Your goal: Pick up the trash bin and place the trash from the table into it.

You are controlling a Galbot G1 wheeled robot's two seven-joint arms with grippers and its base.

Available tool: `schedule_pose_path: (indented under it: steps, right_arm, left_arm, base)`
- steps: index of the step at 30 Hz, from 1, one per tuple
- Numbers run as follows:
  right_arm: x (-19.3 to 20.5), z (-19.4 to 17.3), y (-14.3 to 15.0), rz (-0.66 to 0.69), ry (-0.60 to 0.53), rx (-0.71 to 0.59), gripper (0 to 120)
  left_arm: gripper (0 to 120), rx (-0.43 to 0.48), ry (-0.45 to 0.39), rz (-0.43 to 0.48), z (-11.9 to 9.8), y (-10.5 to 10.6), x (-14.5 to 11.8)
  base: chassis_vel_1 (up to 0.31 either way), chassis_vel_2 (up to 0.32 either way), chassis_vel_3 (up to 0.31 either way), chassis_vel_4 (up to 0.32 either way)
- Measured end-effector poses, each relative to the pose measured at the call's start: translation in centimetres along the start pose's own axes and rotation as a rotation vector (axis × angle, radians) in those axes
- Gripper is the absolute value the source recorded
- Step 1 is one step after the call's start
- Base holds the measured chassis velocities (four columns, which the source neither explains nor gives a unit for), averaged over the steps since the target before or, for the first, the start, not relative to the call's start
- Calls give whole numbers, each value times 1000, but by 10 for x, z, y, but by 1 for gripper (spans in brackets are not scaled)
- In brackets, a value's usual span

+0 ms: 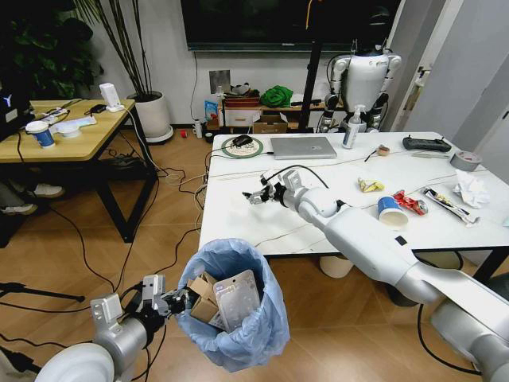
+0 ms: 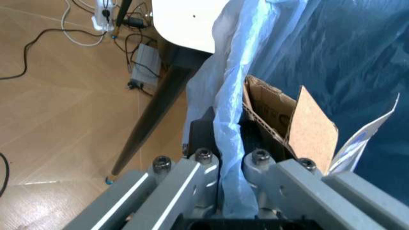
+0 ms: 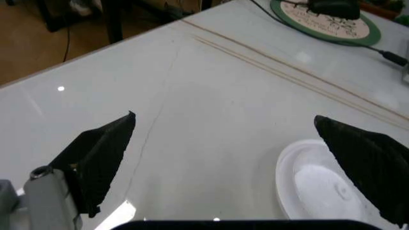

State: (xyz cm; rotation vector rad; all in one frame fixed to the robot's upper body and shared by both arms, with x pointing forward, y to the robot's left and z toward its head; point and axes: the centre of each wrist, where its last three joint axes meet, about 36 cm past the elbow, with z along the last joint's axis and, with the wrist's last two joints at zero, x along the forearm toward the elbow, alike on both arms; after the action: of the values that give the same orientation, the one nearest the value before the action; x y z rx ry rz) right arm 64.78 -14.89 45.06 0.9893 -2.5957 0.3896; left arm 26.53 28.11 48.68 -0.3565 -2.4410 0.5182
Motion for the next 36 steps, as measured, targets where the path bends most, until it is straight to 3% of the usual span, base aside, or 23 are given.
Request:
schedule_pose_path:
  steps: [9, 17, 27, 34, 36]
  right_arm:
    - [1, 25, -31, 23, 70, -55, 100]
    - [-3, 34, -39, 23, 84, -95, 90]
    - [-4, 39, -45, 38, 95, -97, 56]
    - [-4, 41, -45, 37, 100, -89, 27]
    - [-3, 41, -45, 38, 101, -89, 24]
  left_arm:
    - [0, 4, -3, -5, 4, -1, 2]
    - [0, 1, -4, -4, 3, -1, 1]
    - [0, 3, -4, -5, 4, 0, 0]
    - [0, 2, -7, -6, 2, 1, -1]
    - [0, 1, -6, -6, 2, 1, -1]
  base:
    - [0, 0, 0, 0]
    - [0, 0, 0, 0]
    - [0, 0, 0, 0]
    - [0, 0, 0, 0]
    - [0, 0, 0, 0]
